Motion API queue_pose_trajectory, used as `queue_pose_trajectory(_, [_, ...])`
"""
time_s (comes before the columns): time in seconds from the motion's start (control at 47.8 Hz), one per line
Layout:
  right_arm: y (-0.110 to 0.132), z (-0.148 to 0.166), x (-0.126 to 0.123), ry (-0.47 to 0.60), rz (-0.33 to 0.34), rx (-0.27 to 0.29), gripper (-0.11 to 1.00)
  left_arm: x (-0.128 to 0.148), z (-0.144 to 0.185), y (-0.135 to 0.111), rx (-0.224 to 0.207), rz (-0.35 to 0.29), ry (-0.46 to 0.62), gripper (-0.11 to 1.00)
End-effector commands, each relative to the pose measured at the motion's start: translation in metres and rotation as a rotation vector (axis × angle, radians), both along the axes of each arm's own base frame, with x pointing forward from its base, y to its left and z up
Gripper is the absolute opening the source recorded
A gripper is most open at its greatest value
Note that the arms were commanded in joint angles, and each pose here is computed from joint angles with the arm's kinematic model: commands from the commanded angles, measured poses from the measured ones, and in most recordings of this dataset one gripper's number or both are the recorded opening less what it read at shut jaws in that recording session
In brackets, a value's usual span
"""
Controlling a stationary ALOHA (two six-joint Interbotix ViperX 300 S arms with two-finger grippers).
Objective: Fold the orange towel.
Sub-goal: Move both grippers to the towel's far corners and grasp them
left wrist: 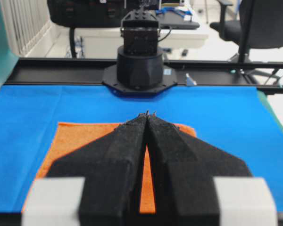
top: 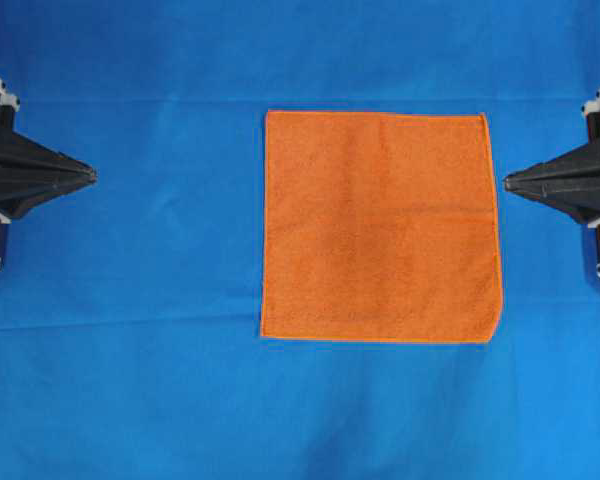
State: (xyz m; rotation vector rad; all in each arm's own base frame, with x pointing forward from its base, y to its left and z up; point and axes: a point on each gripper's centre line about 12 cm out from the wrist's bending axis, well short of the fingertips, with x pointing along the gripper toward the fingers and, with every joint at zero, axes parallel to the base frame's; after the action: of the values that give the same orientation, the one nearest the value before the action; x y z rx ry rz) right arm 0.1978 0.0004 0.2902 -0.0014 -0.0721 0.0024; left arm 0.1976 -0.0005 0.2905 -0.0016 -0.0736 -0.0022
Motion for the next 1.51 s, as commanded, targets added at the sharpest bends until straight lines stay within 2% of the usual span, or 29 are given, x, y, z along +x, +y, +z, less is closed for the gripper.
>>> queue_pose_trajectory(0.0, [-0.002, 0.011, 0.003, -0.023, -0.012, 0.02, 0.0, 0.01, 0.012, 0.003, -0.03, 0.014, -0.015, 0.0])
queue_pose_trajectory(0.126, [-0.011, 0.008, 0.004, 0.031, -0.056, 0.04, 0.0, 0.026, 0.008, 0.008, -0.03, 0.036, 0.024, 0.0])
queue_pose_trajectory(0.272, [-0.031, -0.002, 0.002, 0.129, -0.154, 0.089, 0.0, 0.049, -0.001, 0.024, -0.033, 0.099, 0.075, 0.0])
queue_pose_trajectory(0.607, [-0.09, -0.048, -0.011, 0.372, -0.458, 0.219, 0.0, 0.113, -0.036, 0.075, -0.063, 0.244, 0.24, 0.01])
queue_pose_trajectory(0.649, [-0.096, -0.056, -0.011, 0.402, -0.486, 0.23, 0.0, 0.122, -0.045, 0.084, -0.069, 0.264, 0.27, 0.03])
queue_pose_trajectory(0.69, [-0.103, -0.066, -0.011, 0.441, -0.517, 0.247, 0.01, 0.13, -0.053, 0.092, -0.079, 0.284, 0.297, 0.11])
queue_pose_trajectory(0.732, [-0.109, -0.075, -0.011, 0.476, -0.54, 0.262, 0.06, 0.137, -0.064, 0.1, -0.087, 0.3, 0.325, 0.21])
queue_pose_trajectory(0.774, [-0.114, -0.084, -0.011, 0.512, -0.56, 0.278, 0.17, 0.145, -0.076, 0.108, -0.095, 0.315, 0.355, 0.33])
queue_pose_trajectory(0.9, [-0.127, -0.117, -0.008, 0.614, -0.601, 0.319, 0.54, 0.164, -0.101, 0.125, -0.113, 0.343, 0.409, 0.72])
queue_pose_trajectory(0.941, [-0.13, -0.125, -0.006, 0.636, -0.607, 0.326, 0.6, 0.167, -0.109, 0.131, -0.119, 0.356, 0.427, 0.82])
queue_pose_trajectory(0.983, [-0.133, -0.133, -0.005, 0.656, -0.615, 0.335, 0.59, 0.172, -0.119, 0.138, -0.126, 0.368, 0.446, 0.89])
queue_pose_trajectory(1.109, [-0.141, -0.16, -0.004, 0.715, -0.638, 0.36, 0.54, 0.178, -0.144, 0.154, -0.14, 0.398, 0.49, 0.88])
queue_pose_trajectory(1.213, [-0.144, -0.178, -0.005, 0.747, -0.65, 0.375, 0.54, 0.183, -0.164, 0.16, -0.148, 0.408, 0.52, 0.87])
queue_pose_trajectory(1.485, [-0.148, -0.198, -0.004, 0.778, -0.661, 0.388, 0.53, 0.188, -0.199, 0.163, -0.16, 0.409, 0.584, 0.84])
